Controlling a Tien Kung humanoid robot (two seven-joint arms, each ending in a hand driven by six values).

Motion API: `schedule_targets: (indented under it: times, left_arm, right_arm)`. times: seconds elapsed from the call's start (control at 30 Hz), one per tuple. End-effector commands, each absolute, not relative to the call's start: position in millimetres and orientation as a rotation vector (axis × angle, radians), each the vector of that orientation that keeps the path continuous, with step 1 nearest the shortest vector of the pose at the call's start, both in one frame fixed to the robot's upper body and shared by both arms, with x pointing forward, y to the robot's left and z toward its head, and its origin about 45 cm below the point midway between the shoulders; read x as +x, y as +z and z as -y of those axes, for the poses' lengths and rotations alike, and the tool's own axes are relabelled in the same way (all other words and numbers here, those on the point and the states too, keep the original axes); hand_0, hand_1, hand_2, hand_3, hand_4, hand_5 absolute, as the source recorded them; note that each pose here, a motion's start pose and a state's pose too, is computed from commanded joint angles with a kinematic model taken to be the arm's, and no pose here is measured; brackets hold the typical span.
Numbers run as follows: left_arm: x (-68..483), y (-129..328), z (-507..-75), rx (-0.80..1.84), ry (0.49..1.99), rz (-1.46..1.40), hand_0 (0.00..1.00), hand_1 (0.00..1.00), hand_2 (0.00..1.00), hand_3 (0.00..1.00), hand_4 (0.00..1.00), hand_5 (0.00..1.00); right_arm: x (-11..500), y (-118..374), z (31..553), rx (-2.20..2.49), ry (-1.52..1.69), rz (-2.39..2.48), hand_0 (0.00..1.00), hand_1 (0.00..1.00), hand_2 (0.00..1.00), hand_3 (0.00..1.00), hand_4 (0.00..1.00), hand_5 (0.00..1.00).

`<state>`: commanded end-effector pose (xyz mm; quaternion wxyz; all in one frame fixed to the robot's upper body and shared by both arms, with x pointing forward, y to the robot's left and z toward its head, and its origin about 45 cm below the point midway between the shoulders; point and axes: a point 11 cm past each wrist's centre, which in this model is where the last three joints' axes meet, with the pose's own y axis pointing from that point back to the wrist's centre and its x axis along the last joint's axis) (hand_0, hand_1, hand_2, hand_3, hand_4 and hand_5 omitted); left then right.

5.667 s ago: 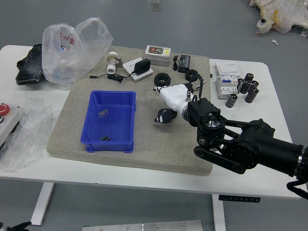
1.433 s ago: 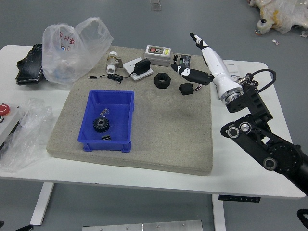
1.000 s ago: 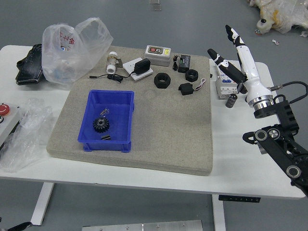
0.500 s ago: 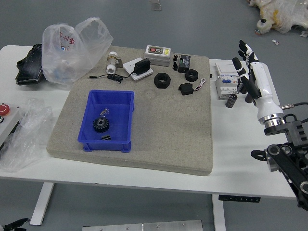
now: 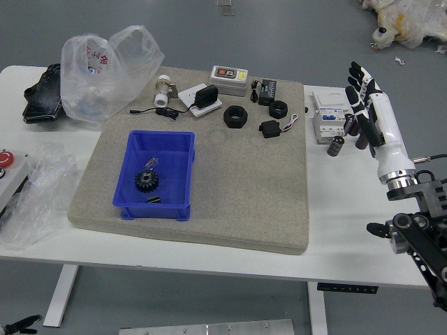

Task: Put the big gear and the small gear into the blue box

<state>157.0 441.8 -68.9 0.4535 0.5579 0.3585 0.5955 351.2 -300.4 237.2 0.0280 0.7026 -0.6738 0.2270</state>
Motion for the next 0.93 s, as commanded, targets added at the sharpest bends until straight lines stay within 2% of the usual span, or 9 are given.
schedule_targets:
  times: [0.1,0.13,0.3,0.33,0.47,0.5,0.93]
  left_arm:
    - [151.1,-71.7,-439.4,1.377,1.471,-0.907,0.645,0.606,0.584,0.678,0.715,0.621]
    - [148.9,-72.4,-439.4,1.378,1.473,-0.913,0.641,0.49,0.473,0.675,0.714,0.622]
    - [145.4,-73.2,-440.9,1.371,1.488,-0.921,0.641,0.49,0.473,0.675,0.714,0.622]
    - [145.8,-73.1,-440.9,1.369,1.489,-0.921,0.64,0.461,0.461,0.675,0.714,0.621]
    - [148.7,-72.4,-440.9,1.359,1.497,-0.917,0.64,0.461,0.461,0.675,0.714,0.621]
    - [149.7,-72.0,-441.3,1.356,1.501,-0.914,0.638,0.465,0.465,0.669,0.705,0.606]
    - [143.7,-71.1,-448.9,1.365,1.524,-0.908,0.636,0.481,0.492,0.667,0.705,0.598]
  right_arm:
    - [351.3,237.5,296.2,2.209,0.669,2.086,0.974,0.921,0.959,0.972,0.998,0.998]
    - [351.1,237.4,295.0,2.223,0.655,2.09,0.936,0.884,0.951,0.951,0.998,0.998]
    - [349.9,237.1,294.7,2.251,0.606,2.115,0.936,0.884,0.951,0.951,0.998,0.998]
    - [350.1,237.2,294.8,2.255,0.595,2.122,0.76,0.746,0.845,0.875,0.998,0.998]
    - [351.2,237.4,294.8,2.274,0.547,2.149,0.76,0.746,0.845,0.875,0.998,0.998]
    - [351.4,237.0,294.9,2.275,0.537,2.154,0.652,0.661,0.752,0.823,0.998,0.998]
    - [355.3,238.5,292.2,2.302,0.497,2.17,0.642,0.64,0.741,0.81,0.998,0.998]
